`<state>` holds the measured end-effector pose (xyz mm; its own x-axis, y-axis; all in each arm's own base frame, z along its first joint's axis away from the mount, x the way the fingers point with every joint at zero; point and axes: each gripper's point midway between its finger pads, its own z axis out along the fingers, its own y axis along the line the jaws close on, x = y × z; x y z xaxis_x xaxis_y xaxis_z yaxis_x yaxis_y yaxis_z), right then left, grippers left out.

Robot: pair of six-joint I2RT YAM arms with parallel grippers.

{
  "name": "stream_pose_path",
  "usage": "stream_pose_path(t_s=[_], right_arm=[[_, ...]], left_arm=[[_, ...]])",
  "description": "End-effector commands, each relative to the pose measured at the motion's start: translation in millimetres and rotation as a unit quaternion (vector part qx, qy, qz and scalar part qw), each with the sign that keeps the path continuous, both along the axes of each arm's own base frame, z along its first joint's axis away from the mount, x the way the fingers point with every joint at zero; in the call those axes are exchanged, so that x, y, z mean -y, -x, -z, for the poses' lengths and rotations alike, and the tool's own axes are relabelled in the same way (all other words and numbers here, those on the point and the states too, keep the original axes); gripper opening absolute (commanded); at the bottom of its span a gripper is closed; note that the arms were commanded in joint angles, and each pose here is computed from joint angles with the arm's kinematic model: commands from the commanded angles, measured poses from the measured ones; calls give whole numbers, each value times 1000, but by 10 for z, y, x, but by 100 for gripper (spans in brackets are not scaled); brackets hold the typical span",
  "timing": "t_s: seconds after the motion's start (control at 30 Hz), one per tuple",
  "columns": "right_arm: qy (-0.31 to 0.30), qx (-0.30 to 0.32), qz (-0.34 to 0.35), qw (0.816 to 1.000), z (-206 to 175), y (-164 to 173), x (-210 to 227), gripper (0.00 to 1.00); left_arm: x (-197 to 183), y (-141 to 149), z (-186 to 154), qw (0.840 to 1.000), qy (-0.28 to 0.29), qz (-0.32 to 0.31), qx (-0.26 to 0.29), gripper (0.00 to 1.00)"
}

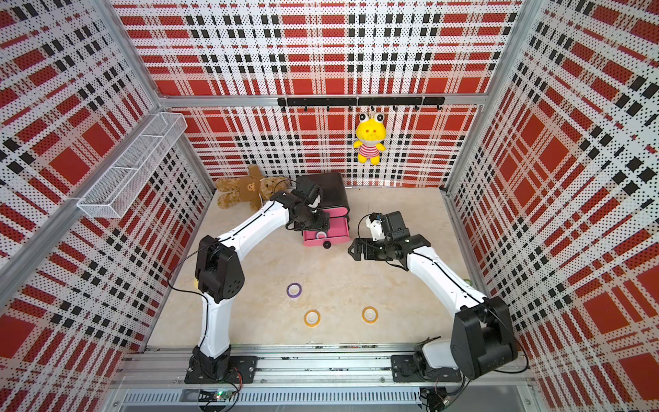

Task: Place the transparent tape into the drawer according to color
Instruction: Place the tape in the drawer, then pick up the tape at the center of the board.

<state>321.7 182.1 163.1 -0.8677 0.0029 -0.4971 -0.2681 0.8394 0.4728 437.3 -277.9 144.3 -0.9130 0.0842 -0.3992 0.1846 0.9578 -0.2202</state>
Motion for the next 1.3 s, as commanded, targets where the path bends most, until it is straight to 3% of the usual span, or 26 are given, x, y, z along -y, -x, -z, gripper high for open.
stream_pose_path(t_s=[0.0,0.3,0.47,1.0,1.27], right_arm=[[1,3,3,1000,-25,11,47,100],[-4,-5,-2,1000,31,-10,8,100],[-5,-7,-6,1000,29,-5,0,100],[-11,-10,-11,1000,47,51,-14,100],[-13,-15,-15,1000,88,89,-31,100]], left_arm=[[79,-82,-226,999,11,3,33,87],[72,16,-907,994,28,4,105,96],[36,380,-976,995,28,9,100,99],[-281,1750,-336,999,35,-4,1,99],[-432,2071,128,999,8,-12,-47,99]])
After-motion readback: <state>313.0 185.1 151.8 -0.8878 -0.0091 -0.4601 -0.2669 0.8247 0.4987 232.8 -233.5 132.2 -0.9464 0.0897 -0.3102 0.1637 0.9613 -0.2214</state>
